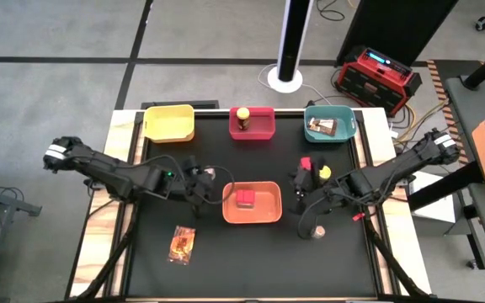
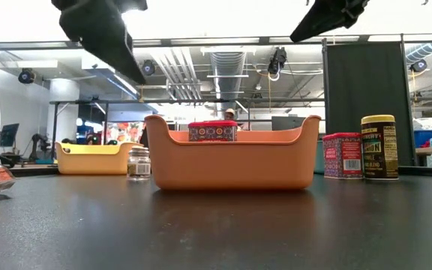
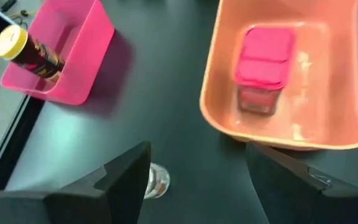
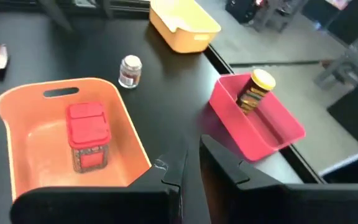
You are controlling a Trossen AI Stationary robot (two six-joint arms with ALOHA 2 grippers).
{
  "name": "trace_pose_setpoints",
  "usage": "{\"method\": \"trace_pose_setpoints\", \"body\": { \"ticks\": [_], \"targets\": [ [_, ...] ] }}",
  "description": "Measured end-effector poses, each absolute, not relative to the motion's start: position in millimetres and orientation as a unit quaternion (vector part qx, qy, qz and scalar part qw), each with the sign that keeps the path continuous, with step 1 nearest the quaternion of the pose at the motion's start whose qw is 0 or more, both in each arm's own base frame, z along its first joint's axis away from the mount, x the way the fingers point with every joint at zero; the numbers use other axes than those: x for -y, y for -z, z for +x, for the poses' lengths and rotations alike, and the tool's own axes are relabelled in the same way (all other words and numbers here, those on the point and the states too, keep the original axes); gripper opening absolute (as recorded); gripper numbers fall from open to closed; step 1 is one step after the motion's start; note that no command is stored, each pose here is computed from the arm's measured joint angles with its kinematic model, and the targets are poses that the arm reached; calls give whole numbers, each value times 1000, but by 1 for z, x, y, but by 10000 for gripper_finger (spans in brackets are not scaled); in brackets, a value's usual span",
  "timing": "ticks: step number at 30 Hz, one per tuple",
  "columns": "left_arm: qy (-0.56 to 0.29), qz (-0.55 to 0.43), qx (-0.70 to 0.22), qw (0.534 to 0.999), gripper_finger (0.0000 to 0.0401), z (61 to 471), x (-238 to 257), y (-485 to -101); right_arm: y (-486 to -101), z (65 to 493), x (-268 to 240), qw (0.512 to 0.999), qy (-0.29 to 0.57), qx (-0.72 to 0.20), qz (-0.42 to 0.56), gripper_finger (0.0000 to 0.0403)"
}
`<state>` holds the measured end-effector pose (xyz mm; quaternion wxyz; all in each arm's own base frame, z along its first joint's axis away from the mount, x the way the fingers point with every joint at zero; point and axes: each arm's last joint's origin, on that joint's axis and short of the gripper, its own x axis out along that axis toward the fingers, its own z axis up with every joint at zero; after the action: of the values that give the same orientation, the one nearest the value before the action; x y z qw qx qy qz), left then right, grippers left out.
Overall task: Sort spices by type
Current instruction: Put the red seasoning can into the orange bin
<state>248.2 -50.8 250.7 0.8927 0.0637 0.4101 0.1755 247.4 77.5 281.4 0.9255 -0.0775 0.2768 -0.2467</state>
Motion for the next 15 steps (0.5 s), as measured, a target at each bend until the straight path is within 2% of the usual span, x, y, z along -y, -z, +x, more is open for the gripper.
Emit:
{"method": "trace_pose_setpoints", "body": {
  "ticks": [8, 15],
  "targets": [
    [-203, 62, -412, 886, 247, 242, 29, -224, -280, 258, -65, 934, 213, -272, -96, 33],
    [-185, 53, -359, 913, 247, 232, 1, -226, -284, 268, -25, 938, 186, -276, -93, 33]
  ]
}}
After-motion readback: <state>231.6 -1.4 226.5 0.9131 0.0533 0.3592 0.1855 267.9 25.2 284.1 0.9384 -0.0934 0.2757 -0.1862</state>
